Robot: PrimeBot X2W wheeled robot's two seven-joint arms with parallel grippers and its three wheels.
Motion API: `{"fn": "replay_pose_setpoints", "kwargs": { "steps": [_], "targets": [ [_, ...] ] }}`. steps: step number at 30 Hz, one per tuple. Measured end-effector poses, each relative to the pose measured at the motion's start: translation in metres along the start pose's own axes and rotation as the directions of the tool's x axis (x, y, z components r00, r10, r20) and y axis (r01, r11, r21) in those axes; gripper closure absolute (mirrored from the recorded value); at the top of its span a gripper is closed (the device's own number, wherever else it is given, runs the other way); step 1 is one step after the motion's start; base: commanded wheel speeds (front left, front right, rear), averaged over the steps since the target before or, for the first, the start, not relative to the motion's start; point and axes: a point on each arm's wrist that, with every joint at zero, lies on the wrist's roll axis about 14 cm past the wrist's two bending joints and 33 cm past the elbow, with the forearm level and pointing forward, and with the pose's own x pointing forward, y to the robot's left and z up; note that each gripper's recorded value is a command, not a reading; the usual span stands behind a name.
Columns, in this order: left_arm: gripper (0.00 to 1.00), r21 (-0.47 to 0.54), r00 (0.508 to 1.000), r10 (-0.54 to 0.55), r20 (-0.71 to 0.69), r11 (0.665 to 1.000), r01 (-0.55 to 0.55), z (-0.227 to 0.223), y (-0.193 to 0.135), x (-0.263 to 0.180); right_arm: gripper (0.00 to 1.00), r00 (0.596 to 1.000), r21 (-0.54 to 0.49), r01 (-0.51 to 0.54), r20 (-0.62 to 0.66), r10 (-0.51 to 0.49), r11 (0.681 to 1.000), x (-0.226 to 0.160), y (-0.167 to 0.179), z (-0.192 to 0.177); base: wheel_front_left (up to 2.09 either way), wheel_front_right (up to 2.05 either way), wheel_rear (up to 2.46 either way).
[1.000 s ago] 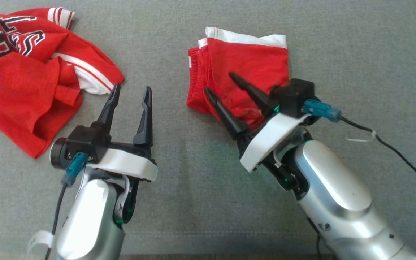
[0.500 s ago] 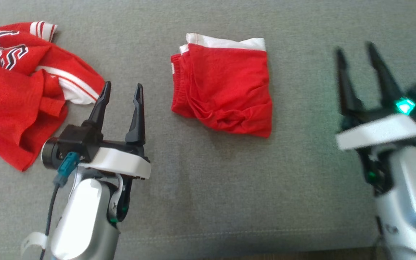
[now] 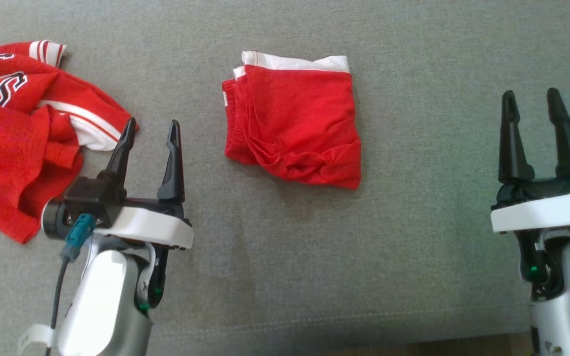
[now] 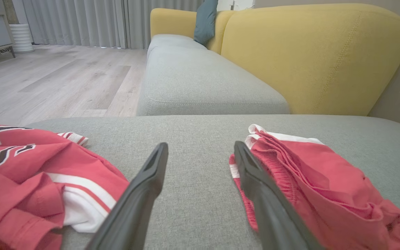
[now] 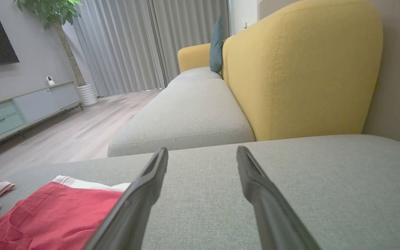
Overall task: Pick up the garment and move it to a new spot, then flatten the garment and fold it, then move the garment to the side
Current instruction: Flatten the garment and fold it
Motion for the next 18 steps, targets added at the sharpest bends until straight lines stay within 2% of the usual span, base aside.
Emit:
{"fn": "replay_pose_setpoints", "kwargs": {
  "steps": [13,14,15,18],
  "targets": [
    [0.0,0.009,1.0,0.015,0.014,1.0,-0.015,0.006,0.004,-0.002,0.0,1.0,0.008,-0.024,-0.006,0.024,1.0,0.002,0.01,0.001,0.0,0.0,0.0],
    [0.0,0.009,1.0,0.015,0.014,1.0,-0.015,0.006,0.004,-0.002,0.58,1.0,0.009,-0.026,-0.01,0.026,1.0,0.002,0.01,0.0,0.0,0.0,0.0],
    [0.0,0.01,1.0,0.015,0.015,1.0,-0.016,0.006,0.004,-0.002,1.0,0.999,0.009,-0.029,-0.019,0.029,1.0,0.002,0.011,-0.002,0.0,0.0,0.0],
    [0.0,0.01,1.0,0.017,0.014,1.0,-0.017,0.006,0.005,-0.002,1.0,0.998,0.017,-0.039,-0.056,0.04,0.999,0.002,0.014,-0.011,0.0,0.0,0.0]
  ]
}}
